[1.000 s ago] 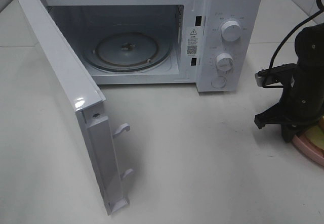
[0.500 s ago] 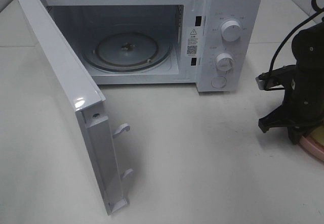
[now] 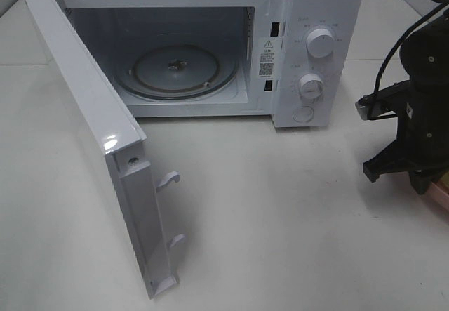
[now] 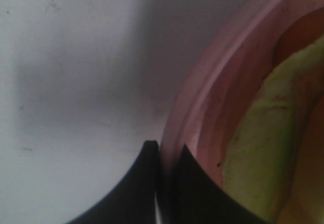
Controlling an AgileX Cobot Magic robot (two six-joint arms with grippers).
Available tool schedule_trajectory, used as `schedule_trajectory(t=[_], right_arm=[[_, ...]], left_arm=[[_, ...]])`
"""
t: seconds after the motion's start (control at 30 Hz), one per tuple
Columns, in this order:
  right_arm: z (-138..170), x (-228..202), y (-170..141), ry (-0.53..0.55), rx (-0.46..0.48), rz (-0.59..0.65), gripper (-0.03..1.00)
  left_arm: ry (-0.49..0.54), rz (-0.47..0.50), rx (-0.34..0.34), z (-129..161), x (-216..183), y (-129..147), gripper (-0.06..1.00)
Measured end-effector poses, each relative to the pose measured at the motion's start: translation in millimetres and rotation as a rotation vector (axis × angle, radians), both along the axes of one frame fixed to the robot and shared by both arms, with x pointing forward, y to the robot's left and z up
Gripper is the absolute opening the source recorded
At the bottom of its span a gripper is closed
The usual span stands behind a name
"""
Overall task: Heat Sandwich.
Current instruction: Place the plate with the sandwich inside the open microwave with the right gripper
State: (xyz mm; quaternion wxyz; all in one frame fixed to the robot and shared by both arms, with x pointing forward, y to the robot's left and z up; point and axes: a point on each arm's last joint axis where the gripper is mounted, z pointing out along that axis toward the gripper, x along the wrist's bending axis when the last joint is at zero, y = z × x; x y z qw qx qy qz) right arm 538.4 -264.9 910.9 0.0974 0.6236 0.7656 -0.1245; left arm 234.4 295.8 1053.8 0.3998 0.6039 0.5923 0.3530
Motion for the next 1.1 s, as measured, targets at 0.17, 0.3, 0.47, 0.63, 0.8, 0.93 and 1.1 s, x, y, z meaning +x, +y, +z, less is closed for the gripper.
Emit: schedule_trajectory(t=[0.17,0.3,0.47,0.63,0.8,0.93,1.1], right_arm=[[10,-11,2,-0.014,-0.004,0.019,0.05],[15,-22,3,-0.016,-0.008,0.02,0.05],[20,-38,8,-0.006,-0.016,0.037,0.05],[26,-53,17,-0.014,-0.018,0.068,0.05],[34,-67,25,-0.022,-0.02,0.111,0.05],[43,-75,36,-0.044,-0.014,0.159,0.05],[52,-86,50,-0.062,-0.012,0.227,0.05]], left_arm=[[0.0,0.0,0.0,0,0,0,0.99],[0.0,0.0,0.0,0,0,0,0.99],[0.0,0.0,0.0,0,0,0,0.99],[0.0,0.0,0.0,0,0,0,0.99],[0.0,0.0,0.0,0,0,0,0.99],[0.0,0.0,0.0,0,0,0,0.99],[0.0,0.0,0.0,0,0,0,0.99]])
